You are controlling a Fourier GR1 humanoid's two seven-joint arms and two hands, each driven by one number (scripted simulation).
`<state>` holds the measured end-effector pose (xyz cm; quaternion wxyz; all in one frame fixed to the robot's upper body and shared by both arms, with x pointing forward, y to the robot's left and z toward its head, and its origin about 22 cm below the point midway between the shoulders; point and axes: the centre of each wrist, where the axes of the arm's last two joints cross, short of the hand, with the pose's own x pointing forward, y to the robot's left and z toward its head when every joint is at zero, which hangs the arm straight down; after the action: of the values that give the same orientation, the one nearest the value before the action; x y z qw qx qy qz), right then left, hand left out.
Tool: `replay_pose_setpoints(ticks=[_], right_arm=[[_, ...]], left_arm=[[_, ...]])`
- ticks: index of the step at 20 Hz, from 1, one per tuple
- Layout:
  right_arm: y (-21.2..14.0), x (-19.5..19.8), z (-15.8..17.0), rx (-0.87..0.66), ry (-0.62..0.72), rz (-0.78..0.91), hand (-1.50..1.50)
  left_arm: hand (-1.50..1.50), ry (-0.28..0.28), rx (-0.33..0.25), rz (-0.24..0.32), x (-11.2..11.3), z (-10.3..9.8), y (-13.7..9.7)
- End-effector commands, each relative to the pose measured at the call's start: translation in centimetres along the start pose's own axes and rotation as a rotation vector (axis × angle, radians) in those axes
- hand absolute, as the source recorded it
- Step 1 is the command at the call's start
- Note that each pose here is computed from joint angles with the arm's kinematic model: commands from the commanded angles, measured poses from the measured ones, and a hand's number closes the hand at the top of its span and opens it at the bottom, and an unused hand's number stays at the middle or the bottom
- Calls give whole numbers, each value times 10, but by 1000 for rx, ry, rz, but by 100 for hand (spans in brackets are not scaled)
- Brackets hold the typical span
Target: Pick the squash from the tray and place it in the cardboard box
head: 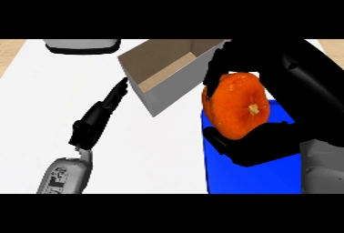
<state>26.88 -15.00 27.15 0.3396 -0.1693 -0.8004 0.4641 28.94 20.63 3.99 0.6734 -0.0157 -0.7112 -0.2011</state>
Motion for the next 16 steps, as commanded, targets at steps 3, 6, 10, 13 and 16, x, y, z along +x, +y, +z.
replay_pose_setpoints(ticks=[3,6,10,13,16], right_arm=[[0,-4,-52,0,31,-58,150],[6,-18,-65,-20,33,-75,150],[7,-26,-97,-36,82,-13,150],[17,-35,-96,-32,96,24,150],[62,-31,-118,-6,85,80,150]], left_arm=[[0,-12,1,12,9,2,11],[0,0,-15,26,11,-2,6],[0,-9,-8,6,6,9,5],[0,-10,-8,12,10,2,-3],[0,-11,-9,-3,6,16,10]])
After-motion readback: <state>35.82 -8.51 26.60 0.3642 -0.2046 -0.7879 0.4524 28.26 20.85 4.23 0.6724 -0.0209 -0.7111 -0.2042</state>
